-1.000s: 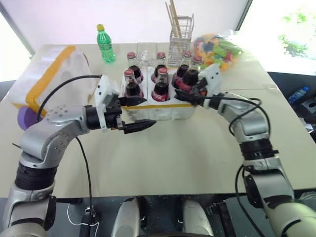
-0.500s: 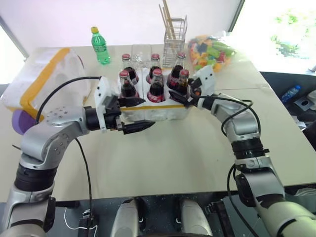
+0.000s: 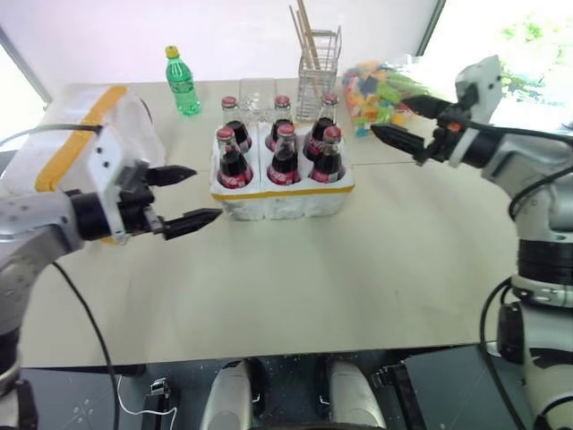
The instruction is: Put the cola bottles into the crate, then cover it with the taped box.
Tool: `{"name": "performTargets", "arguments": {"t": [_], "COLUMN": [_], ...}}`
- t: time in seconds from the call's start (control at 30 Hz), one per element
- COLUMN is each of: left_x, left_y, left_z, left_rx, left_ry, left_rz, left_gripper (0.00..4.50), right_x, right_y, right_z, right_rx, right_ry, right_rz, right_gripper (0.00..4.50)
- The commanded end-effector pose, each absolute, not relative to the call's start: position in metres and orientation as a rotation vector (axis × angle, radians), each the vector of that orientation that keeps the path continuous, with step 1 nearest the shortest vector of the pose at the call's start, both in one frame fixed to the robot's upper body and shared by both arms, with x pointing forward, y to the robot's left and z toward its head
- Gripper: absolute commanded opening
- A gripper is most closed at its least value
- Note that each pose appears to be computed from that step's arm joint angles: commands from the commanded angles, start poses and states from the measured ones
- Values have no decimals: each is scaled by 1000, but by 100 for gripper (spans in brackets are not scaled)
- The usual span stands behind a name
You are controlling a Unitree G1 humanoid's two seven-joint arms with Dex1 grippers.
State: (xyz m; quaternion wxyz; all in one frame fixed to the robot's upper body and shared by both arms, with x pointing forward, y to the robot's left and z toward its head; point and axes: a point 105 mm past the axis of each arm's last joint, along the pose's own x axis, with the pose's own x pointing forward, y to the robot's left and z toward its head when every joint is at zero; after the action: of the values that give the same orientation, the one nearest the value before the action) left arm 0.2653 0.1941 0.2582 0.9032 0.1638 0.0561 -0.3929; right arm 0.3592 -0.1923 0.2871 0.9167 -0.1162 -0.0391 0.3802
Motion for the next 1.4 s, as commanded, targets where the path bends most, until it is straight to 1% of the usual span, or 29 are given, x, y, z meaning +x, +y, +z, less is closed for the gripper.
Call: {"name": "performTargets", "arguments": {"t": [0.03, 0.07, 0.17, 0.23, 0.33, 0.47, 0.63, 0.73, 0.9, 1.13, 1.27, 1.4], "left_x": [251, 249, 243, 238, 228, 216, 214, 224, 244, 272, 278, 283], "left_y": [212, 221, 258, 277, 301, 327, 349, 369, 388, 391, 388, 384], "left_z": [293, 296, 299, 301, 304, 297, 274, 262, 250, 239, 232, 231], "left_rx": [382, 388, 396, 410, 385, 350, 318, 300, 273, 255, 249, 248], "left_ry": [94, 137, 334, 413, 496, 574, 652, 672, 678, 674, 715, 728], "left_rz": [-680, -625, -403, -284, -146, -24, 35, 56, 44, -5, -38, -63], "left_gripper": [450, 450, 450, 450, 450, 450, 450, 450, 450, 450, 450, 450], "right_x": [335, 326, 292, 280, 284, 285, 290, 289, 287, 281, 278, 279], "right_y": [-182, -177, -163, -158, -156, -155, -153, -152, -151, -150, -151, -153], "right_z": [306, 307, 311, 315, 324, 333, 333, 327, 323, 315, 316, 316], "right_rx": [-284, -292, -310, -335, -358, -356, -357, -350, -319, -310, -301, -296], "right_ry": [-135, -132, -115, -120, -136, -156, -167, -157, -154, -139, -145, -147], "right_rz": [947, 1012, 1249, 1332, 1327, 1349, 1333, 1334, 1316, 1294, 1278, 1252], "right_gripper": [443, 443, 443, 443, 443, 443, 443, 443, 443, 443, 443, 443]}}
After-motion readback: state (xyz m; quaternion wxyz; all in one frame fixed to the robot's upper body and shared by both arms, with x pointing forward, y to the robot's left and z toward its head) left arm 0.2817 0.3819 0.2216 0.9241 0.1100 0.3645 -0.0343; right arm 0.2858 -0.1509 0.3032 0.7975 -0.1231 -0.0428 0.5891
